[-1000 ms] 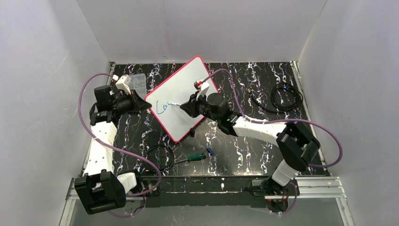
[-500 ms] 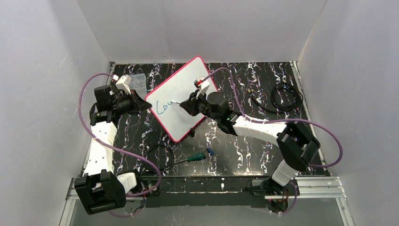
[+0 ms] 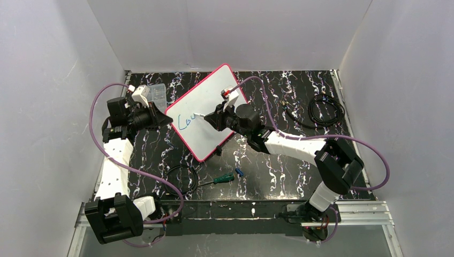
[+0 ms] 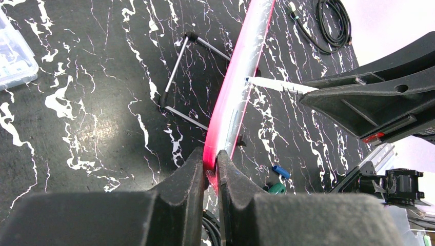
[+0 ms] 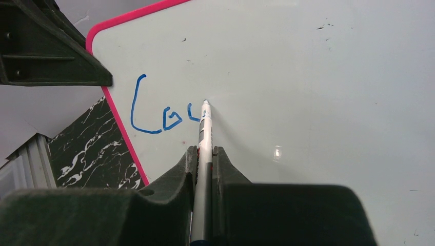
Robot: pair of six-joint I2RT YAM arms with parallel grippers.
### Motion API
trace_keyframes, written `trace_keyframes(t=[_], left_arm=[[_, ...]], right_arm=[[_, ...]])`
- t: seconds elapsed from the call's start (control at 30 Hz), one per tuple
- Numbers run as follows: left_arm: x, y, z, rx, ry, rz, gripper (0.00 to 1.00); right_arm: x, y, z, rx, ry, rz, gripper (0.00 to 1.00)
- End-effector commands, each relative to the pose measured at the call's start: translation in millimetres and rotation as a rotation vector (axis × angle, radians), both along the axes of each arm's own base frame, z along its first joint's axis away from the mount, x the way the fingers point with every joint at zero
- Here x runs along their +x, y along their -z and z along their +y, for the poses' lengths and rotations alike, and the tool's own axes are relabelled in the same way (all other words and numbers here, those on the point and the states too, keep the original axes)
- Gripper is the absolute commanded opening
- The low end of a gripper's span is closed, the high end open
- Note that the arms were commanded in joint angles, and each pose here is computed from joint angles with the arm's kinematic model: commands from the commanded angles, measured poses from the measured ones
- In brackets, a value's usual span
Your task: Write a sentence on the whiteboard
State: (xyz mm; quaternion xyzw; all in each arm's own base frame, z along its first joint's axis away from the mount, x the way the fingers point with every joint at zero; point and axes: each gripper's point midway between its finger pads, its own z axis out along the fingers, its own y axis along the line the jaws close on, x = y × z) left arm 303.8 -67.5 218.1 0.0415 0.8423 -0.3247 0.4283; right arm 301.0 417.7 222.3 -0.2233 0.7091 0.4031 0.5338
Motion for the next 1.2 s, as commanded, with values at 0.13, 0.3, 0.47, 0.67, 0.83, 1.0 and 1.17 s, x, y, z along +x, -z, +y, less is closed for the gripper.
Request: trace_keyframes(t=[0.13, 0.3, 0.47, 0.67, 0.83, 1.0, 1.17], left_arm=[[-3.2, 0.6, 3.0, 0.043, 0.003, -0.022, 0.00], [-3.3, 0.3, 3.1, 0.042, 0.002, -0.021, 0.00], [-3.2, 0.6, 2.9, 0.042, 0.002, -0.021, 0.00], [-3.0, 1.3, 3.0, 0.042, 0.003, -0.018, 0.00], [-2.9, 1.0, 3.1, 0.043, 0.002, -0.019, 0.00], [-2.9, 1.0, 3.4, 0.042, 0.001, -0.019, 0.00], [-3.1, 0.7, 3.0, 0.042, 0.002, -0.020, 0.00]], right_arm=[[8.4, -21.6, 2.1, 0.052, 0.019, -0.055, 0.01], [4.2, -8.6, -2.1, 0.027, 0.015, -0.033, 0.01], [-0.2, 4.8, -4.6, 0.007, 0.007, -0.008, 0.01], [-2.0, 12.2, -7.8, -0.009, 0.010, 0.005, 0.01], [-0.4, 11.3, -14.7, -0.013, 0.040, -0.002, 0.01], [2.5, -1.8, -17.8, 0.003, 0.061, -0.027, 0.01], [1.4, -26.2, -18.8, 0.045, 0.058, -0.067, 0.01]])
